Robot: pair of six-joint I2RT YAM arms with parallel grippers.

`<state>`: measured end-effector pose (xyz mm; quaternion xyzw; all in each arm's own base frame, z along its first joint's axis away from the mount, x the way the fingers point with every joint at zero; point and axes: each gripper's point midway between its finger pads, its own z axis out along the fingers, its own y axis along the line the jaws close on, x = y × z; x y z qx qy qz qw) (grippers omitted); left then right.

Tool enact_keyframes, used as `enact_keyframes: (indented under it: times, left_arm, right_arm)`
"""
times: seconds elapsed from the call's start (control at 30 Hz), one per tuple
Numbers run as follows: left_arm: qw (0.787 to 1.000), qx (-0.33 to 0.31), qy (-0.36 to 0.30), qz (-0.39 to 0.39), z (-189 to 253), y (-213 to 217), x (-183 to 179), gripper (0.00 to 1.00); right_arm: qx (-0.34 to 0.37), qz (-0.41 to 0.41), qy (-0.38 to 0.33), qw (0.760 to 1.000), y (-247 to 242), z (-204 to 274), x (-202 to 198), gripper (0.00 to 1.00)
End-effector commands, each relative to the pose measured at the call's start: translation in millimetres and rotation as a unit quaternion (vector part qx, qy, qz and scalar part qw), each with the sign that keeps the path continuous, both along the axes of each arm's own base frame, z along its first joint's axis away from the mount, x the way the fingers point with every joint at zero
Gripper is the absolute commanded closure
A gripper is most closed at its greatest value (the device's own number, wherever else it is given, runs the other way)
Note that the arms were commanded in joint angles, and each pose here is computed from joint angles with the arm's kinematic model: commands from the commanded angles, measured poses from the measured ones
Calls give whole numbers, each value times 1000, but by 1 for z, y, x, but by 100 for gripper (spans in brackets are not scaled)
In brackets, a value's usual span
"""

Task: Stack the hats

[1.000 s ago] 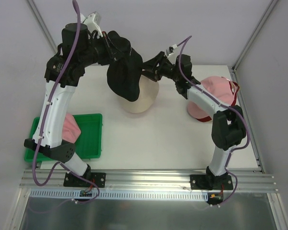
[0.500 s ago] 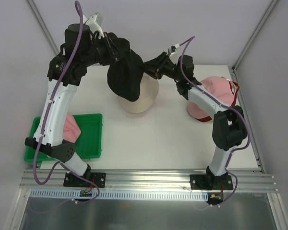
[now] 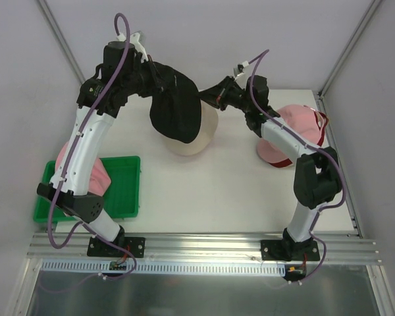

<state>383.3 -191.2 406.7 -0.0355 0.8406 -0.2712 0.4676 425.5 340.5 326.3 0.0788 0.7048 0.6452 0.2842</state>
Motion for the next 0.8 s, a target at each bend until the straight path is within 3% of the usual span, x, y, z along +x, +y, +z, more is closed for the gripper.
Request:
enact_keyframes:
  times: [0.0, 0.3, 0.77]
  left_arm:
    - [999, 23, -25, 17, 3, 9, 9, 100]
    - [998, 50, 7, 25, -32, 6, 31, 100]
    - [997, 66, 49, 13, -78, -13, 55, 98]
  right_arm:
    - [-20, 4, -65, 998, -10, 33, -14, 99]
    - [-155, -26, -64, 985, -30, -11, 4, 100]
    - [-218, -42, -34, 975, -54, -60, 26, 99]
